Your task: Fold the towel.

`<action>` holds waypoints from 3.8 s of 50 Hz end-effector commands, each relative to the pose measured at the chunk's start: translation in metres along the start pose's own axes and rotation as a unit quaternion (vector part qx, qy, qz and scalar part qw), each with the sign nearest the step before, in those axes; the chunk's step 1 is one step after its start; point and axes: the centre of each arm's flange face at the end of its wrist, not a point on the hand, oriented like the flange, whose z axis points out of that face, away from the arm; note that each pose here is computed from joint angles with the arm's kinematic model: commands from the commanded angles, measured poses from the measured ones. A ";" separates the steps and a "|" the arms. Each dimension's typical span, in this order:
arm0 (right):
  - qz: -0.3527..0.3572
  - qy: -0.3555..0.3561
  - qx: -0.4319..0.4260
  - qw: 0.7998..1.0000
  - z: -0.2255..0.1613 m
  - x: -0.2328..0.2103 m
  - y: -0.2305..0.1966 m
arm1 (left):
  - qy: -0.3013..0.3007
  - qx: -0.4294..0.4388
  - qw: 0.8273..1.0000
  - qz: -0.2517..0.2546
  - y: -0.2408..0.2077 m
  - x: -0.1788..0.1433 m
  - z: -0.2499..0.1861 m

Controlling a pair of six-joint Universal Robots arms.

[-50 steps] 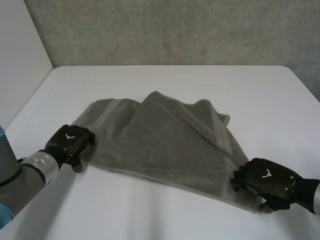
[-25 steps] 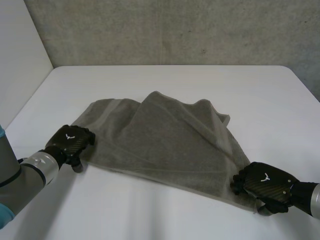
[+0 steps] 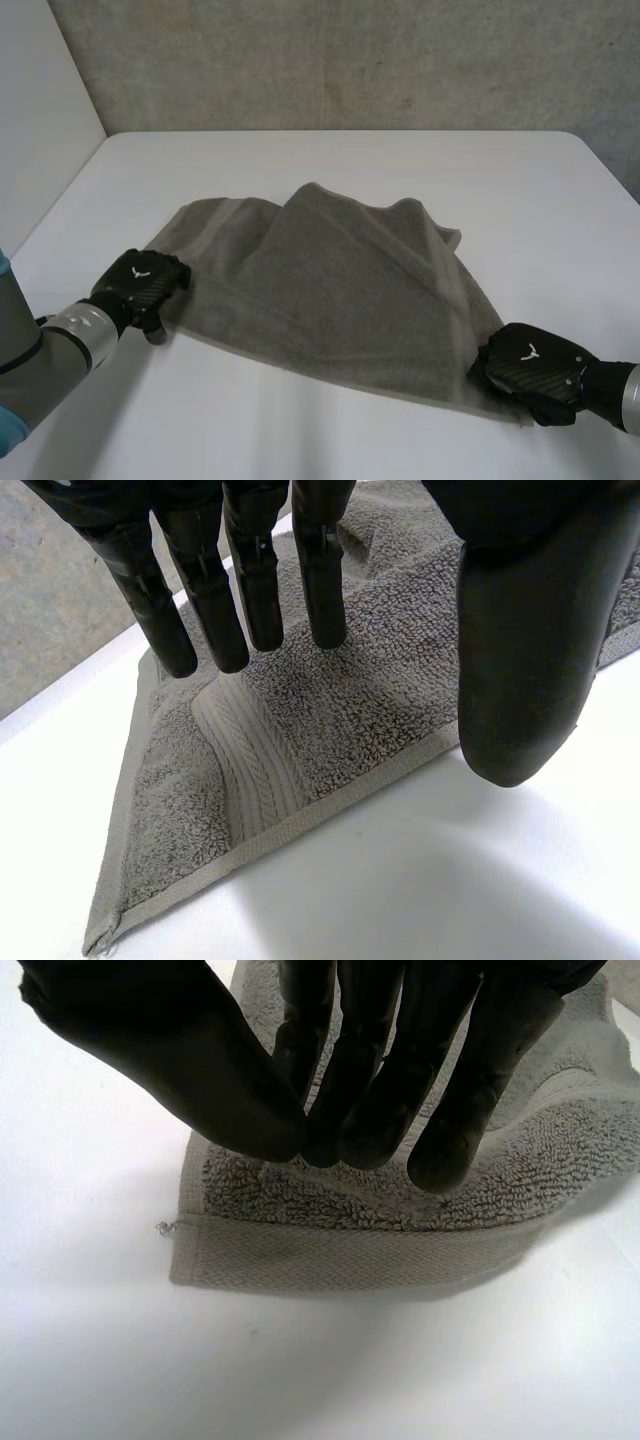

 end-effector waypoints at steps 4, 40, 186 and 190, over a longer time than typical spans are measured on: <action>0.005 0.005 0.001 1.000 -0.003 0.003 -0.004 | 0.001 -0.001 1.000 -0.001 0.000 0.000 0.000; -0.042 0.013 -0.016 0.999 -0.008 0.007 -0.004 | 0.002 -0.001 1.000 -0.004 0.000 0.001 0.000; -0.051 -0.015 -0.008 0.999 -0.003 -0.001 0.008 | -0.001 0.001 1.000 -0.013 -0.001 -0.001 0.000; -0.051 -0.016 -0.009 0.999 -0.001 -0.001 0.010 | -0.001 0.002 1.000 -0.013 -0.001 -0.001 0.000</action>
